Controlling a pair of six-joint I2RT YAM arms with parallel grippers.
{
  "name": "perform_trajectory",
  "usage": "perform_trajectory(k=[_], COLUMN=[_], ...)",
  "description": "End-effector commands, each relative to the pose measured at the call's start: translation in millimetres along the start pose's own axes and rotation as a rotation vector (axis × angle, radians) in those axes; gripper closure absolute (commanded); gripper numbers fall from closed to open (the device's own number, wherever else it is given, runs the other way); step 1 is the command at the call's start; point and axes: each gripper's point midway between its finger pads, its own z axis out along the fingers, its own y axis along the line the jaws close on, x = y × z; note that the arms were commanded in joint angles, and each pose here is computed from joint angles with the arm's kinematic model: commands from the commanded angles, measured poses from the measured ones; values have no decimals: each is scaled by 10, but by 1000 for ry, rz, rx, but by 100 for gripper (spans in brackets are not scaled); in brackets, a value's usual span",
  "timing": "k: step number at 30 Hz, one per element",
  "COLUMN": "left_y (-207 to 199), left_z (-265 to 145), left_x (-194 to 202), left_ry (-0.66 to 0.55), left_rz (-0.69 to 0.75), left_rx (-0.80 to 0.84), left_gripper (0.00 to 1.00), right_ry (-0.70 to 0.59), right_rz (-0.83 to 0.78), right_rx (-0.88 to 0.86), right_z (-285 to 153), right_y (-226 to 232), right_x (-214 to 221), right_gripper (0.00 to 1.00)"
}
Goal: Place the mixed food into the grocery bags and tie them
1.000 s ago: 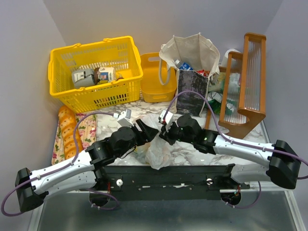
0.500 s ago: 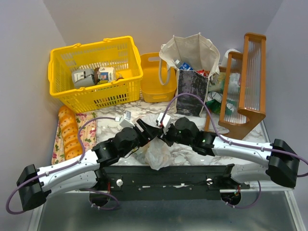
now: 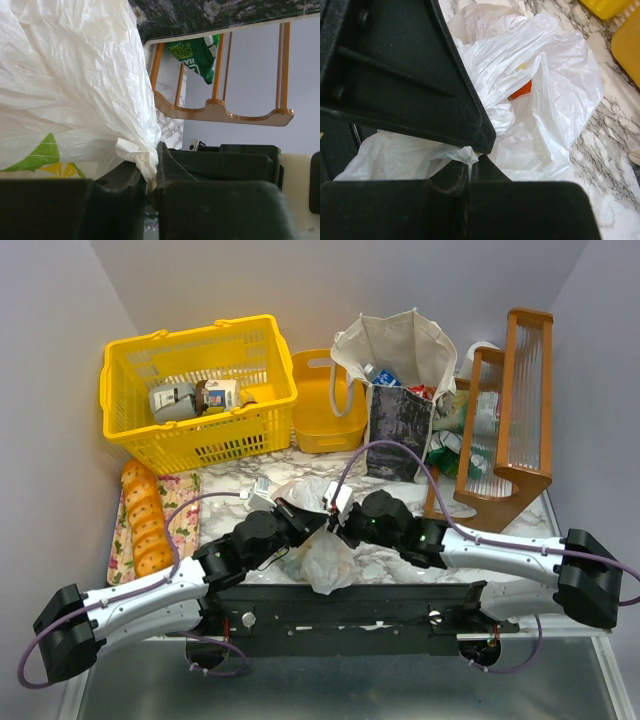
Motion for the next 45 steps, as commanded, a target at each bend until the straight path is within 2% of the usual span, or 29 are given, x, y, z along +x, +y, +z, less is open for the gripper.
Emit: perform_trajectory(k=[1,3,4,5,7,11,14,15,16,17,23,28,35,42,45], left_y=[241,313,313,401,346,348,255,166,113,96,-158,-309,-388,-459,-462], left_z=[-10,-16,-33,-36,-71,-121,-161,-185,-208,-230,-379,-490,-611,-667,-665], left_x=[-146,-147,-159,-162,-203,-243,-242,-252,-254,-215,-255,-229,-217,-227,-207], left_ry=[-58,-47,-46,-38,-43,-30,-16,-22,-21,-1,-40,-40,-61,-72,-60], left_rz=[20,34,65,75,103,149,190,201,203,210,256,290,318,331,330], left_rx=[6,21,40,34,92,153,209,252,280,303,456,557,657,699,702], left_gripper=[99,100,100,100,100,100,100,100,100,100,100,100,100,100,100], right_ry=[-36,-25,-35,-33,-14,-37,-72,-36,-58,-63,-138,-101,-148,-186,-212], right_rz=[-26,-16,-13,2,12,38,77,95,106,159,239,329,325,310,274], right_rx=[8,-5,-5,-3,2,22,-1,-7,-27,-78,-216,-202,-412,-391,-366], right_z=[-103,-134,-166,-185,-241,-410,-464,-466,-479,-485,-468,-278,-302,-231,-182], right_y=[-3,23,21,22,22,-12,10,12,18,100,239,45,293,275,229], right_x=[-38,2,-22,-14,26,-23,-163,-107,-254,-312,-851,-825,-665,-460,-427], right_gripper=[87,74,59,53,44,34,39,44,51,54,58,65,64,64,58])
